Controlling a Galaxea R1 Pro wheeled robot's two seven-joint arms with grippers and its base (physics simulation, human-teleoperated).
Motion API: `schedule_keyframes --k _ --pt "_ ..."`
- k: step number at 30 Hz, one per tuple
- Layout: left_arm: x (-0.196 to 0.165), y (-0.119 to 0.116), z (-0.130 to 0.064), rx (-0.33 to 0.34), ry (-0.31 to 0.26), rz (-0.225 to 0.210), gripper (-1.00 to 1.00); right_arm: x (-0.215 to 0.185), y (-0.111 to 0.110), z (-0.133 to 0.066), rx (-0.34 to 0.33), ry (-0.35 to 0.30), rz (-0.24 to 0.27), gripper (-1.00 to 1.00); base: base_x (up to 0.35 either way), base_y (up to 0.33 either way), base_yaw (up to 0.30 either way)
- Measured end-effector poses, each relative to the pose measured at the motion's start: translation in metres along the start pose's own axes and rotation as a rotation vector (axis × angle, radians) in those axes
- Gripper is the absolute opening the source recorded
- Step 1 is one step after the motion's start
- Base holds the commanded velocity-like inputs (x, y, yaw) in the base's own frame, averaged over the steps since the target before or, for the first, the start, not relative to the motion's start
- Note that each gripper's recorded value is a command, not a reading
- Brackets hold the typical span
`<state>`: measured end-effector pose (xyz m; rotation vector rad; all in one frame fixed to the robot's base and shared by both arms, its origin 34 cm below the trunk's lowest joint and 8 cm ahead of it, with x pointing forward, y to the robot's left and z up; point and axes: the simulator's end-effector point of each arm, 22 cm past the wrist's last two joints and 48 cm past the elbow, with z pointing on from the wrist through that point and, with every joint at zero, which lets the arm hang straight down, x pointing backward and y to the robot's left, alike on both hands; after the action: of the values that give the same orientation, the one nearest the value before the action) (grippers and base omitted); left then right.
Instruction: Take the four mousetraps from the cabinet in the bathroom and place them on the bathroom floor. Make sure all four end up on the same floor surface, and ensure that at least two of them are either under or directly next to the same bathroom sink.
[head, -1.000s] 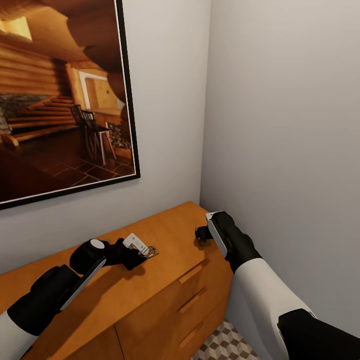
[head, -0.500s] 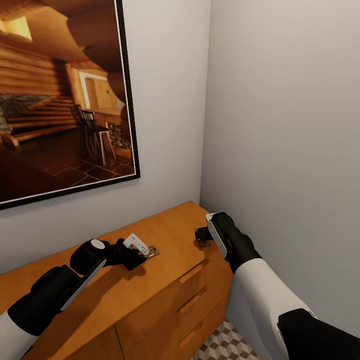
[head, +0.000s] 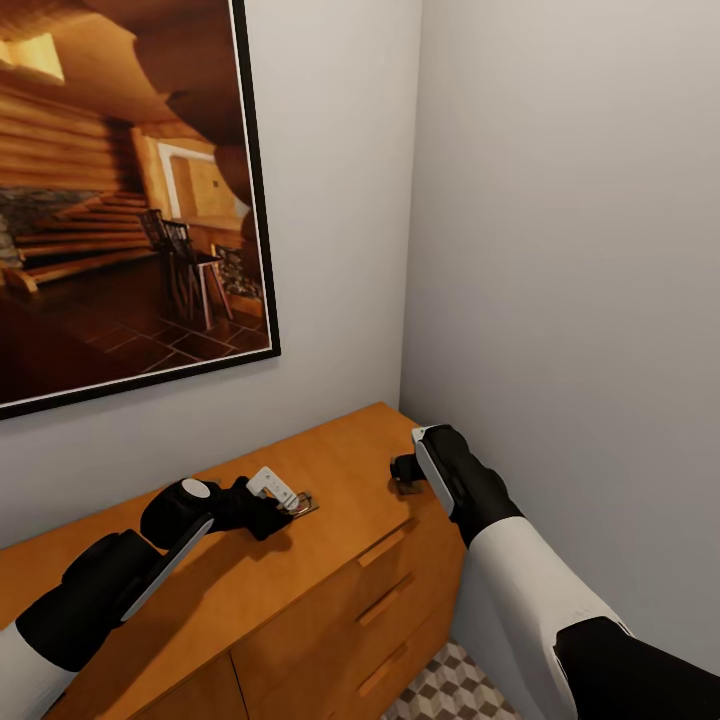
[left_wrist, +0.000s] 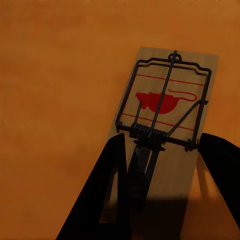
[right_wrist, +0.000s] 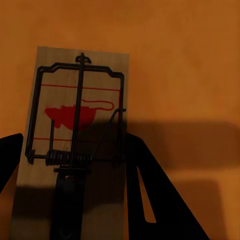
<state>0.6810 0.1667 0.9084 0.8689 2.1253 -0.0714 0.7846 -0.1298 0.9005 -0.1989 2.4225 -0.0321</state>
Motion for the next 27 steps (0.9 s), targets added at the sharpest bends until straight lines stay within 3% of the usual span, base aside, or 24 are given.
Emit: schedule_keyframes --k 8,27 --pt "0.0 0.0 0.0 0.002 0.004 -0.002 -1.0 0.0 0.0 -0.001 0.0 0.002 0.0 -1.0 0.0 0.0 0.0" --pt "-0.011 0.002 -0.013 0.023 0.035 -0.016 -1.0 -0.02 -0.003 -0.023 0.0 0.004 0.0 -1.0 0.0 0.0 0.0"
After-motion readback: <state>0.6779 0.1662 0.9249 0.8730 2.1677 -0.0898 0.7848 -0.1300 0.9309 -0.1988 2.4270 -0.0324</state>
